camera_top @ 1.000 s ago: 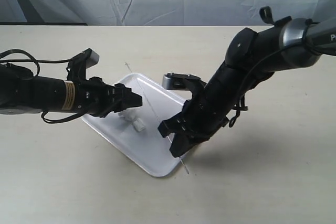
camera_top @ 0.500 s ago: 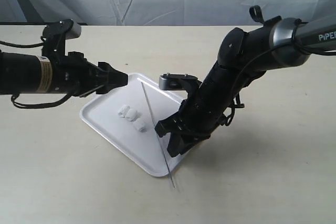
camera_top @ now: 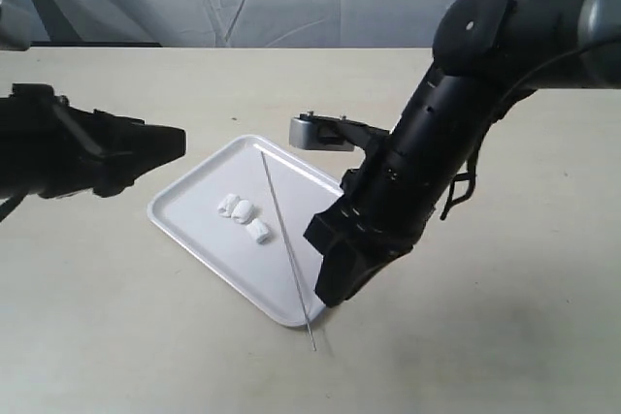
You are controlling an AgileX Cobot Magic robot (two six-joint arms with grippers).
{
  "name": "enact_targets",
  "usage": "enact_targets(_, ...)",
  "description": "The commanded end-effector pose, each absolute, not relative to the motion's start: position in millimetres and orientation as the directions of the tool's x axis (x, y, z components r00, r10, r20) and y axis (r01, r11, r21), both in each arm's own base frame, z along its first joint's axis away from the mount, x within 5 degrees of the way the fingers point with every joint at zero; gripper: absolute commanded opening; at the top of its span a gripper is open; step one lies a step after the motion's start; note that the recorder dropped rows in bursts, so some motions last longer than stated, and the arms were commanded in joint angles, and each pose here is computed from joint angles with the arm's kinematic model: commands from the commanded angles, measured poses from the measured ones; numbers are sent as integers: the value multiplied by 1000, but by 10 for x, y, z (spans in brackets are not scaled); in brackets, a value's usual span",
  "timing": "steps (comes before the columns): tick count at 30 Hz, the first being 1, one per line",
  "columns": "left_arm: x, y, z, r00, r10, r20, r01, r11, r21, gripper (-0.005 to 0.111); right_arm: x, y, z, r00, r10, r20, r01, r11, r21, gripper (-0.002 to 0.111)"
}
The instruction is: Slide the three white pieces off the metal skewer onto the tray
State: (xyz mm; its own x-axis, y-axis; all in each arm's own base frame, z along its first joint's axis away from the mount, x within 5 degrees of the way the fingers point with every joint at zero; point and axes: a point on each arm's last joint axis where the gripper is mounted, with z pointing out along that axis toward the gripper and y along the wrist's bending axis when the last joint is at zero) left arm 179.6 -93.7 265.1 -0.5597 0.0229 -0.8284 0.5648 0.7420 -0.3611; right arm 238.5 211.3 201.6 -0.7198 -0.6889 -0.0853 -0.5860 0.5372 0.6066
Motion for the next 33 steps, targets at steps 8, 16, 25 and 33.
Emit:
enact_targets(8,677,-803,2941,-336,-74,-939,770,553,-318,54,1295,1464,2831,-640,-562,-524,-767,426,481,23)
enact_targets(16,337,-529,2635,-80,-195,-977,678,709,-197,54,290,774,2963,-349,-253,-902,-873,437,215,23)
enact_targets(25,305,-520,2476,-114,-230,-966,672,699,-246,54,82,510,2910,-137,-15,-991,-829,549,106,23)
enact_targets(33,253,-500,2497,-51,-227,-973,679,706,-201,54,109,491,2901,-78,-64,-995,-817,576,27,23)
